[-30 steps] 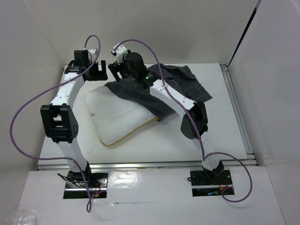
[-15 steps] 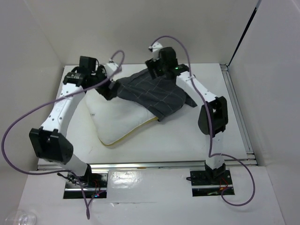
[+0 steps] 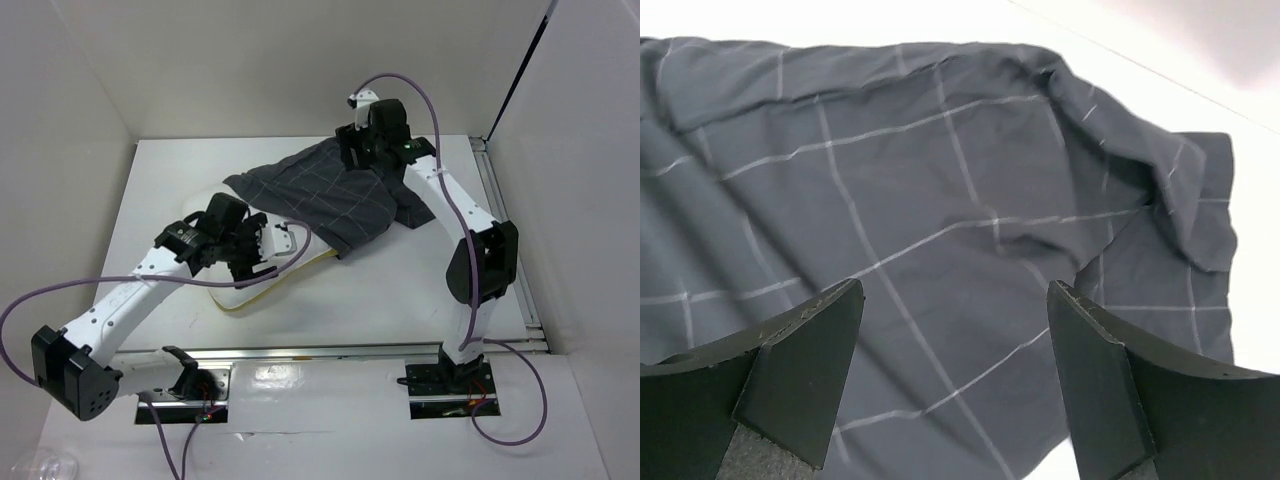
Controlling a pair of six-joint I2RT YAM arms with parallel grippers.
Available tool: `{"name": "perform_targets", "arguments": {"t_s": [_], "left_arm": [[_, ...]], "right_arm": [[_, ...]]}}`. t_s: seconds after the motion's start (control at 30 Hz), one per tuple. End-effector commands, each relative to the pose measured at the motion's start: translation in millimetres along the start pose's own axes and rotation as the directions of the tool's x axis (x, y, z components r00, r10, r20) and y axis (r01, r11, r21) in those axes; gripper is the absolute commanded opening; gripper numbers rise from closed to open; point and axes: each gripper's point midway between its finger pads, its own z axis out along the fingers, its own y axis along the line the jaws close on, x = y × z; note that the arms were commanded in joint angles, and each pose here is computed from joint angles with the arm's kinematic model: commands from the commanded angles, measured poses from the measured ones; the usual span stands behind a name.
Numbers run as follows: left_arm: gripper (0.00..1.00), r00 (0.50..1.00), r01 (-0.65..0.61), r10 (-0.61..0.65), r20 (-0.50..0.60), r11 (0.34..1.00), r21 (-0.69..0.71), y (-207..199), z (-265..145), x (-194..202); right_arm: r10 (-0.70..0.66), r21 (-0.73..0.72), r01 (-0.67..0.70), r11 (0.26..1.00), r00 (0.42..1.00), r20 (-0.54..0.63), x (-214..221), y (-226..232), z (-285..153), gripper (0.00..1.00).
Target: Put the pillow into the pillowcase
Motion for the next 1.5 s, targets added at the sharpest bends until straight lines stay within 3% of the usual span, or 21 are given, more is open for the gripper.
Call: {"name": "perform_targets", "arguments": {"t_s": [0.0, 0.17, 0.33, 0.37, 0.5, 0.53, 0.63, 0.7, 1.17, 1.2, 1.23, 1.37, 1.4, 1.47], "left_arm": [[1.0, 0.994, 0.096, -0.097, 0.052, 0.995, 0.026, 1.3, 18.7, -18.9], [1.0, 0.981, 0.162, -0.172, 0.09, 0.981, 0.111, -21.4, 50.2, -49.7], [1.0, 0.987, 0.149, -0.149, 0.064, 0.989, 0.009, -37.2, 76.8, -43.6], [1.0, 0.987, 0.136, -0.132, 0.096, 0.99, -0.044, -31.5, 76.8, -48.0], [1.0, 0.993, 0.116, -0.11, 0.035, 0.961, -0.252, -20.9, 93.0, -18.2], [1.0, 0.991, 0.114, -0.13, -0.017, 0.914, -0.389, 0.0, 89.5, -3.2], [1.0, 0.993, 0.034, -0.095, -0.072, 0.808, -0.588, 30.3, 87.1, 12.7], [1.0, 0.995, -0.011, -0.055, -0.084, 0.774, -0.633, 37.8, 86.8, 15.5], [1.0, 0.96, -0.017, -0.154, -0.235, 0.805, -0.594, 19.8, 137.0, 58.5], [0.94, 0.963, -0.002, -0.157, -0.221, 0.812, -0.584, 19.6, 141.6, 54.1], [0.76, 0.961, 0.004, -0.161, -0.225, 0.821, -0.57, 21.5, 146.6, 54.0], [0.19, 0.96, 0.036, -0.177, -0.215, 0.843, -0.536, 27.3, 156.0, 46.3], [0.0, 0.957, 0.045, -0.19, -0.219, 0.843, -0.535, 32.4, 156.4, 47.2], [0.0, 0.961, 0.087, -0.213, -0.179, 0.84, -0.535, 51.2, 152.7, 32.2]], "right_arm": [[0.015, -0.021, -0.015, 1.0, 1.0, 0.014, -5.2, 6.3, -26.1, 0.82], [0.025, -0.032, -0.025, 0.999, 1.0, -0.012, 3.8, 9.4, -35.8, 0.82], [0.026, -0.024, -0.027, 0.999, 0.999, -0.034, 14.1, 9.0, -44.0, 0.82], [0.015, -0.024, -0.016, 1.0, 0.999, -0.034, 14.2, 8.5, -44.0, 0.82], [0.016, -0.016, -0.016, 1.0, 0.999, -0.048, 24.6, 8.1, -52.9, 0.82], [0.015, -0.015, -0.016, 1.0, 0.999, -0.037, 21.2, 8.0, -56.7, 0.82], [0.016, -0.016, -0.017, 1.0, 0.998, -0.056, 30.2, 8.7, -56.9, 0.82], [0.016, -0.025, -0.017, 1.0, 0.998, -0.055, 31.1, 10.5, -59.0, 0.82], [0.016, -0.037, -0.019, 0.999, 0.998, -0.064, 33.0, 12.4, -53.7, 0.8], [0.016, -0.037, -0.019, 0.999, 0.998, -0.063, 32.9, 12.3, -53.7, 0.8], [0.006, -0.037, -0.008, 0.999, 0.998, -0.063, 32.9, 11.9, -53.7, 0.8], [0.006, -0.037, -0.008, 0.999, 0.998, -0.063, 32.9, 11.9, -53.7, 0.78], [-0.004, -0.038, 0.001, 0.999, 0.998, -0.063, 32.9, 11.5, -53.7, 0.75], [-0.004, -0.047, 0.001, 0.999, 0.998, -0.062, 32.8, 13.1, -53.7, 0.69]]}}
